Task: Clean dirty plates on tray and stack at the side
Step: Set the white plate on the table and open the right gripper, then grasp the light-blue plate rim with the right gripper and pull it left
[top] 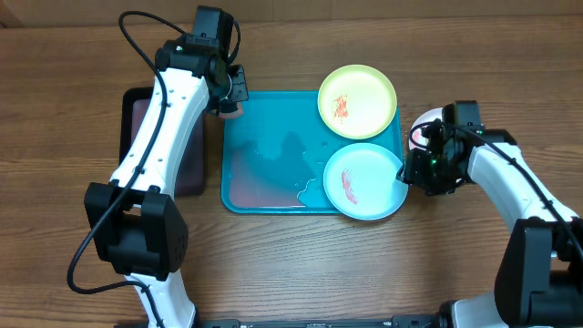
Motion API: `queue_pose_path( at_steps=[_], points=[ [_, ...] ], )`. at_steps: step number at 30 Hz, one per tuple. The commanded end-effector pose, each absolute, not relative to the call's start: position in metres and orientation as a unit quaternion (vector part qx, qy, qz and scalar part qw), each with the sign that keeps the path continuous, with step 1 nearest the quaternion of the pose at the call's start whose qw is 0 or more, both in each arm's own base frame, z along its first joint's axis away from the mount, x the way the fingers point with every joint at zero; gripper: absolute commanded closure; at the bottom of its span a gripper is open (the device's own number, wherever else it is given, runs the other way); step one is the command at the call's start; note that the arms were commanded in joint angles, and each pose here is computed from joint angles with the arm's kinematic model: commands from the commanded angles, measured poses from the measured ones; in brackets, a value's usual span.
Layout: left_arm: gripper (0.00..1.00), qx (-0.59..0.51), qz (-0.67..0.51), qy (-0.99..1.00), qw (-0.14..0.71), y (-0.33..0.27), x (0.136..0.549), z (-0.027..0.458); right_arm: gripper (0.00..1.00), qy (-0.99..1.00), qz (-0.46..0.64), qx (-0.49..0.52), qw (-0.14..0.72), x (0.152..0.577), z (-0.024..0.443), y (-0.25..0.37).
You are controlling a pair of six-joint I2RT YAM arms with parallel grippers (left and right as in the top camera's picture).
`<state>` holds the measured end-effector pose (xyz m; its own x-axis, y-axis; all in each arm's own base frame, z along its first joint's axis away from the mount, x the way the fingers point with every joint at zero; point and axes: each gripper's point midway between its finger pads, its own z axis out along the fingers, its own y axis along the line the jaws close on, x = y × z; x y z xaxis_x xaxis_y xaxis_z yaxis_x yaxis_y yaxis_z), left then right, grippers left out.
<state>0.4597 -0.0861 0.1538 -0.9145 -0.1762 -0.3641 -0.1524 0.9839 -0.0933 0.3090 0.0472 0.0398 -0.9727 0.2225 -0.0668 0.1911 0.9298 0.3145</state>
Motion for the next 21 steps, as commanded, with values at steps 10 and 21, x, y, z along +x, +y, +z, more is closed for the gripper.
queue_pose_path(
  at_steps=[10,21],
  points=[
    [0.96,-0.091,-0.028,0.976,0.198,-0.082,0.462,0.16,0.93,0.986,0.148,0.064,0.053,0.31,0.021,0.049],
    [0.96,-0.091,-0.028,0.975,0.198,-0.082,0.463,0.16,0.96,0.977,0.209,0.023,0.036,0.313,0.055,0.097]
  ],
)
